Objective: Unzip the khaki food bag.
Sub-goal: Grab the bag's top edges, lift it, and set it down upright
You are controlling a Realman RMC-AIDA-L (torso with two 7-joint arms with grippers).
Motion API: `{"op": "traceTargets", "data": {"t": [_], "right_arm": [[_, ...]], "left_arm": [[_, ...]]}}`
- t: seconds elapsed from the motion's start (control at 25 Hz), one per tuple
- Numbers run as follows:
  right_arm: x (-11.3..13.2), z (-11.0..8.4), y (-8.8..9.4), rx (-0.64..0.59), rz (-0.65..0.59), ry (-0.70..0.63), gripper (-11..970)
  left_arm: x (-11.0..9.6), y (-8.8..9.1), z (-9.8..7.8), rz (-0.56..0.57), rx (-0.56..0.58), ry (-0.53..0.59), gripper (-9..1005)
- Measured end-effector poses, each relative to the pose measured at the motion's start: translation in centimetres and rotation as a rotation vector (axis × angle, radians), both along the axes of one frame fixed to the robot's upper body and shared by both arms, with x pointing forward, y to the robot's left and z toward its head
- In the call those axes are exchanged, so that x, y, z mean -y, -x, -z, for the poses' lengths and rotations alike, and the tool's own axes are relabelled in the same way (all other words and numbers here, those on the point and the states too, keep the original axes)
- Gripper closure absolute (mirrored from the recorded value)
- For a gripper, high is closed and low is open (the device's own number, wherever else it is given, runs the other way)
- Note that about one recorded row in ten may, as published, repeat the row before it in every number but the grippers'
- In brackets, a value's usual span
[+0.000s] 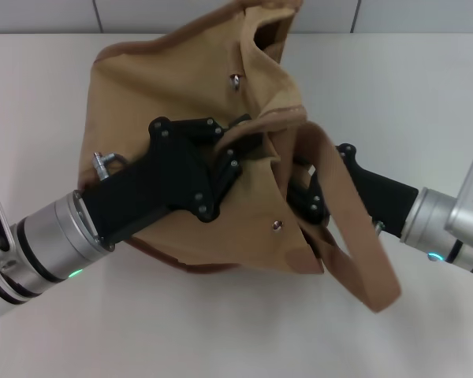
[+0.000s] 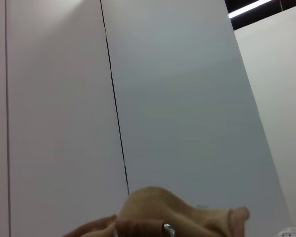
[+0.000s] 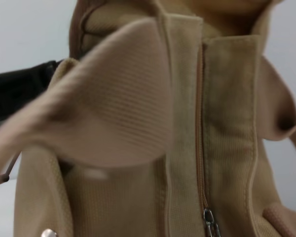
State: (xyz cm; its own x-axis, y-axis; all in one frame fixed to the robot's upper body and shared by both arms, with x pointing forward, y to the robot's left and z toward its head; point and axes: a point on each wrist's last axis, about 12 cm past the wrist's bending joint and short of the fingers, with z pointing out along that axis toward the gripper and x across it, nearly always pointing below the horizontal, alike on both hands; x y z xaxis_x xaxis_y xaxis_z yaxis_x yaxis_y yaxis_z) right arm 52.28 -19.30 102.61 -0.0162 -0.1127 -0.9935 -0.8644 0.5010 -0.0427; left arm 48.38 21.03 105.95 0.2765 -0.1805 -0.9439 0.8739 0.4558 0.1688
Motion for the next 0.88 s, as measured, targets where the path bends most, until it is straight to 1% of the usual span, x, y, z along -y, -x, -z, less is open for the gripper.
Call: {"op": "traceTargets", "data": {"t": [0.12, 0.24, 0.4, 0.6, 0.72, 0.88], "right_arm": [[-0.4, 0.1, -0.2, -0.004, 0.007, 0.012, 594], [-0.3, 0.2, -0.3, -0.004, 0.041, 0.003, 595], [-0.9, 0.1, -0.2, -0.004, 0.022, 0.001, 596], [-1.3, 0.2, -0.2, -0.005, 0.027, 0.003, 595], [-1.5, 0.2, -0.2, -0.006, 0.023, 0.0, 715], [-1.9, 0.1, -0.2, -0.008, 0.016, -0.006, 801]], "left_arm": [[0.2, 0.1, 0.0, 0.003, -0.003, 0.002, 927], [0.2, 0.2, 0.1, 0.009, -0.003, -0.001, 927], [0.2, 0.2, 0.1, 0.013, -0.003, -0.003, 927], [0.3, 0.3, 0.1, 0.022, -0.006, -0.001, 927], [0.4, 0.3, 0.1, 0.03, -0.008, 0.0, 927], [0.5, 0.4, 0.1, 0.035, -0.009, 0.0, 927]]}}
